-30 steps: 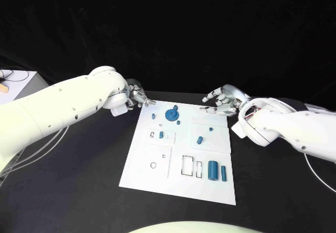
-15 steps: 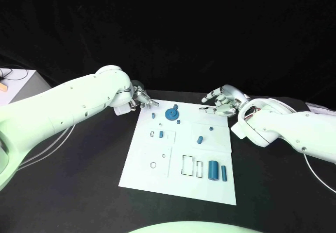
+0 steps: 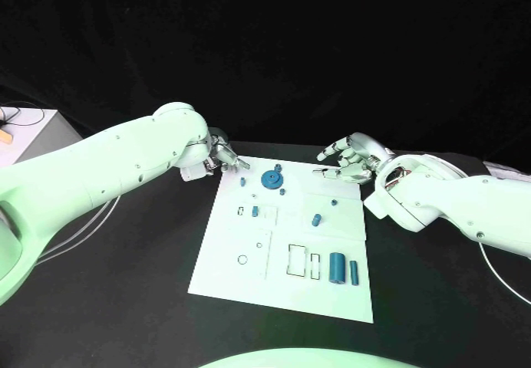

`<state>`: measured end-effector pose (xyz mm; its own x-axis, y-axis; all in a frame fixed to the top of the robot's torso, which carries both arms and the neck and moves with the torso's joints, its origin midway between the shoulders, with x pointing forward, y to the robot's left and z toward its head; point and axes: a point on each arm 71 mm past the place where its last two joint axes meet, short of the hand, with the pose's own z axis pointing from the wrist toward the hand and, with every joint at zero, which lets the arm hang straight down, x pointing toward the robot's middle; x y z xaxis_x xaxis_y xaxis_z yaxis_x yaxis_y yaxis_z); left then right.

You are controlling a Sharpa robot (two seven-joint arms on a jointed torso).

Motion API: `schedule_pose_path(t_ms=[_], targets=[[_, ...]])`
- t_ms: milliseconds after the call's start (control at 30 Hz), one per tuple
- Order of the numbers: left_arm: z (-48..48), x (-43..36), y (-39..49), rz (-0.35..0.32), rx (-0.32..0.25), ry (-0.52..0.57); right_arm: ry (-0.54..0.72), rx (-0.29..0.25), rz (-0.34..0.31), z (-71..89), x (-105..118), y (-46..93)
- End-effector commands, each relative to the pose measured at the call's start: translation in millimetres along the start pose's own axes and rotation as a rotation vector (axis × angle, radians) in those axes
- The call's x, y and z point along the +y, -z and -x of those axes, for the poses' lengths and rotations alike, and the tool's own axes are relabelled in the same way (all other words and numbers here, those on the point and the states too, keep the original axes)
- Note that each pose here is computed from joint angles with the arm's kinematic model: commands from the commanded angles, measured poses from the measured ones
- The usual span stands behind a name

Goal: Assemble the parts on the task board

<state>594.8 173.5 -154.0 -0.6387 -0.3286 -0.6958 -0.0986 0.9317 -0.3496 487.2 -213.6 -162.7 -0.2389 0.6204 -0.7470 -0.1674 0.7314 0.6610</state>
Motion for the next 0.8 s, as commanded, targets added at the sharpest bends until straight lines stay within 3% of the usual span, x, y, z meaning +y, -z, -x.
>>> schedule_pose_path(t_ms=[33,800], targets=[[-4.3,-2.6,-0.9,-0.003,0.036,-0.017,0.006,-0.001,0.019,-0.6,2.2,0.0],[-16.5,-0.4,-8.4,-0.001,0.085,-0.012,0.006,0.003,0.02,-1.3,2.7,-0.3]])
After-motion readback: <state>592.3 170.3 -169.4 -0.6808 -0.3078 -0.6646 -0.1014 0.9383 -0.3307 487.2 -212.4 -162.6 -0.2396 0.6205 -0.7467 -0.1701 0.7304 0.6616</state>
